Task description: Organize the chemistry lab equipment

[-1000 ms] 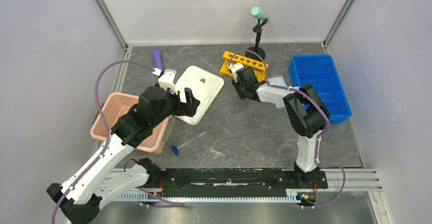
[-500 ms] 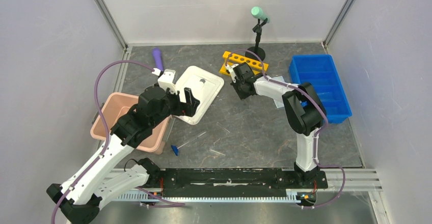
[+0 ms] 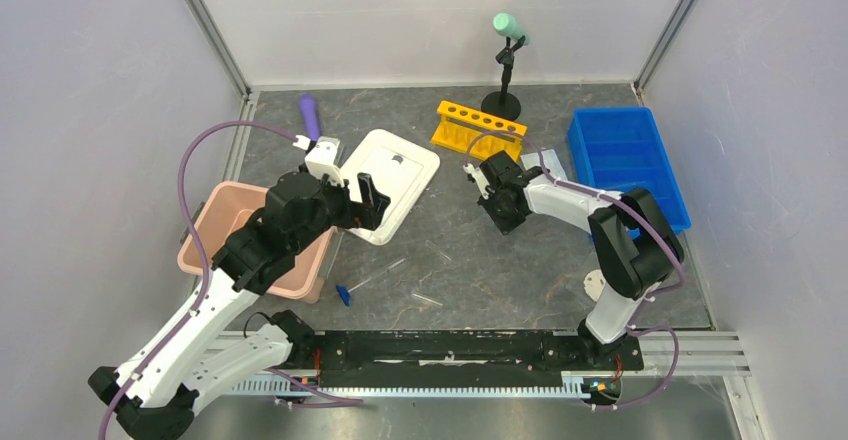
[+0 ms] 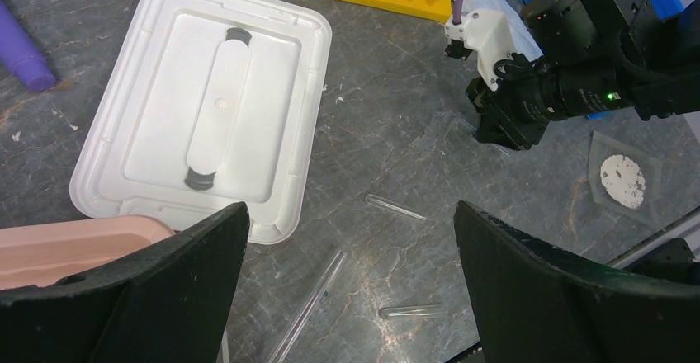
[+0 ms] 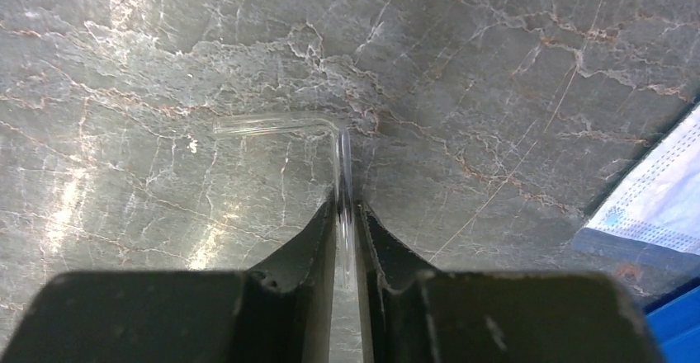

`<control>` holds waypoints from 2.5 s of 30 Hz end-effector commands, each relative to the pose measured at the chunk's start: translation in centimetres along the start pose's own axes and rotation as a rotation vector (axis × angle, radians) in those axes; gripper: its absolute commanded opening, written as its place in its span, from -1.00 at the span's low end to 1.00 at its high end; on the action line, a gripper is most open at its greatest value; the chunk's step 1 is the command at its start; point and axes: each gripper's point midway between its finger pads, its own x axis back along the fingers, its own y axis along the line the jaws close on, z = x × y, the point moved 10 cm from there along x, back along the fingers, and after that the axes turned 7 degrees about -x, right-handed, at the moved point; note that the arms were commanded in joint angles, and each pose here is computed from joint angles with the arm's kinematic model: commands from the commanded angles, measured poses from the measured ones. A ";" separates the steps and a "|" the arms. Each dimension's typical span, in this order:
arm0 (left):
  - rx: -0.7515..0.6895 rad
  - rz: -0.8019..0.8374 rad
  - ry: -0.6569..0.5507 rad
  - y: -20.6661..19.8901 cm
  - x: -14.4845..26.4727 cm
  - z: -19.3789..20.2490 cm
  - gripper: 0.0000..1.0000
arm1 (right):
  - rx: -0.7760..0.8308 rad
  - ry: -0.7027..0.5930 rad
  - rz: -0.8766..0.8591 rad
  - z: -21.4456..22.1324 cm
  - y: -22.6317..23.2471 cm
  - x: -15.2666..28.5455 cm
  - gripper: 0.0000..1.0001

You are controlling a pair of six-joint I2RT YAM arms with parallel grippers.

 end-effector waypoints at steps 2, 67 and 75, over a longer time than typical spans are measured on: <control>-0.042 -0.001 -0.031 0.2 0.1 -0.3 0.99 | 0.009 0.162 -0.046 2.3 0.2 -1.2 -0.55; -0.042 -0.001 -0.011 0.1 -0.3 0.0 0.99 | -1.163 -0.724 0.102 2.8 -16.9 12.2 -0.78; -0.040 0.004 -0.008 0.1 -0.3 0.0 0.99 | -1.406 -0.779 0.182 7.0 -18.7 11.3 -0.77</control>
